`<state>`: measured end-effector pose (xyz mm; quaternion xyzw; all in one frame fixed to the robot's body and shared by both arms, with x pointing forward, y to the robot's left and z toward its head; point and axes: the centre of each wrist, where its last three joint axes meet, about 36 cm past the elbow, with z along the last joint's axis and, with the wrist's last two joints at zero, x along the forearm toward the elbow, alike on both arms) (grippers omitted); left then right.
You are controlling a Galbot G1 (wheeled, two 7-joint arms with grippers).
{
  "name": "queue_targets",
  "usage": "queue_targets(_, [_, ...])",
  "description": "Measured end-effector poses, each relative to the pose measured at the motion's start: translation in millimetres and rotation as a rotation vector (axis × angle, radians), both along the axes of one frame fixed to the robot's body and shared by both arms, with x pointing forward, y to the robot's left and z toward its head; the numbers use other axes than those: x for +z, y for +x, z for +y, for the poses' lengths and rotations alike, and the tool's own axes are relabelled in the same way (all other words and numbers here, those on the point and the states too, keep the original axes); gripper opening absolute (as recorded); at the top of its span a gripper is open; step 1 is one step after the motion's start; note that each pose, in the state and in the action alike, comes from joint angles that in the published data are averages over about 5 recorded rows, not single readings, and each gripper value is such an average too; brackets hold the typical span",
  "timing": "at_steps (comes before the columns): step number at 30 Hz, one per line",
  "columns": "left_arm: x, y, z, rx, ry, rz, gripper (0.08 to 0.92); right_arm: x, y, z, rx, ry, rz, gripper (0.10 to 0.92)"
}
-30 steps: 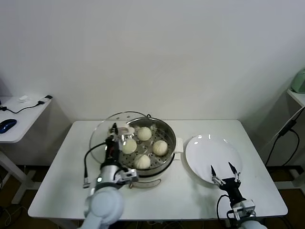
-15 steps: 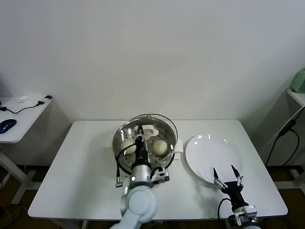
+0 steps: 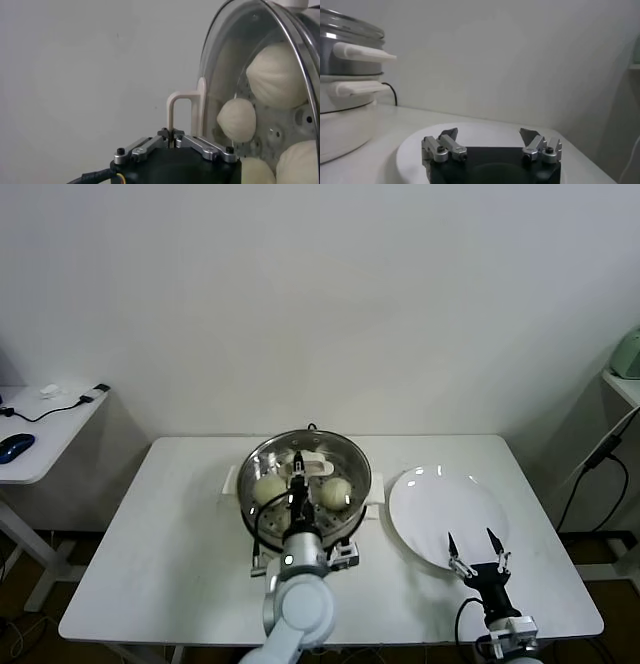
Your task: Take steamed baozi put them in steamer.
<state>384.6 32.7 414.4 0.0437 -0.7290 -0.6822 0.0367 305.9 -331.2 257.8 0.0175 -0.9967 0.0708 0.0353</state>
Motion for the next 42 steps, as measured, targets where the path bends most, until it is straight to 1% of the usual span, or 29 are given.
queue_targets(9, [-9.9, 3.6, 6.0, 0.012, 0.026, -0.002, 0.129, -1.6, -1.1, 1.8, 0.002, -0.006, -0.014, 0.823])
queue_targets(15, [-11.3, 3.6, 8.4, 0.011, 0.024, -0.006, 0.138, -2.0, -1.2, 1.8, 0.004, -0.012, -0.029, 0.823])
queue_targets(18, [-10.2, 2.9, 9.3, 0.007, 0.018, -0.006, 0.196, -1.6, -1.3, 2.5, 0.007, -0.014, -0.033, 0.823])
queue_targets(25, [-4.5, -5.1, 15.7, -0.01, -0.012, 0.012, 0.402, -0.3, -1.0, 4.6, 0.02, -0.017, -0.035, 0.823])
queue_targets(31, [5.5, -19.0, 25.1, -0.042, -0.063, 0.024, 0.576, -0.1, -0.8, 8.0, 0.035, -0.015, -0.027, 0.823])
queue_targets(35, [15.5, -29.9, 34.7, -0.082, -0.127, 0.019, 0.688, -0.9, -1.3, 11.8, 0.04, -0.007, -0.019, 0.823])
queue_targets(38, [24.1, -36.3, 44.3, -0.129, -0.208, 0.005, 0.77, -1.0, -2.3, 14.7, 0.04, 0.004, -0.016, 0.823])
queue_targets(40, [29.4, -39.3, 53.4, -0.163, -0.281, -0.008, 0.804, -0.4, -2.8, 15.8, 0.035, 0.011, -0.018, 0.823])
queue_targets(42, [34.4, -41.3, 65.1, -0.191, -0.374, -0.023, 0.817, 1.0, -2.4, 15.7, 0.028, 0.018, -0.023, 0.823])
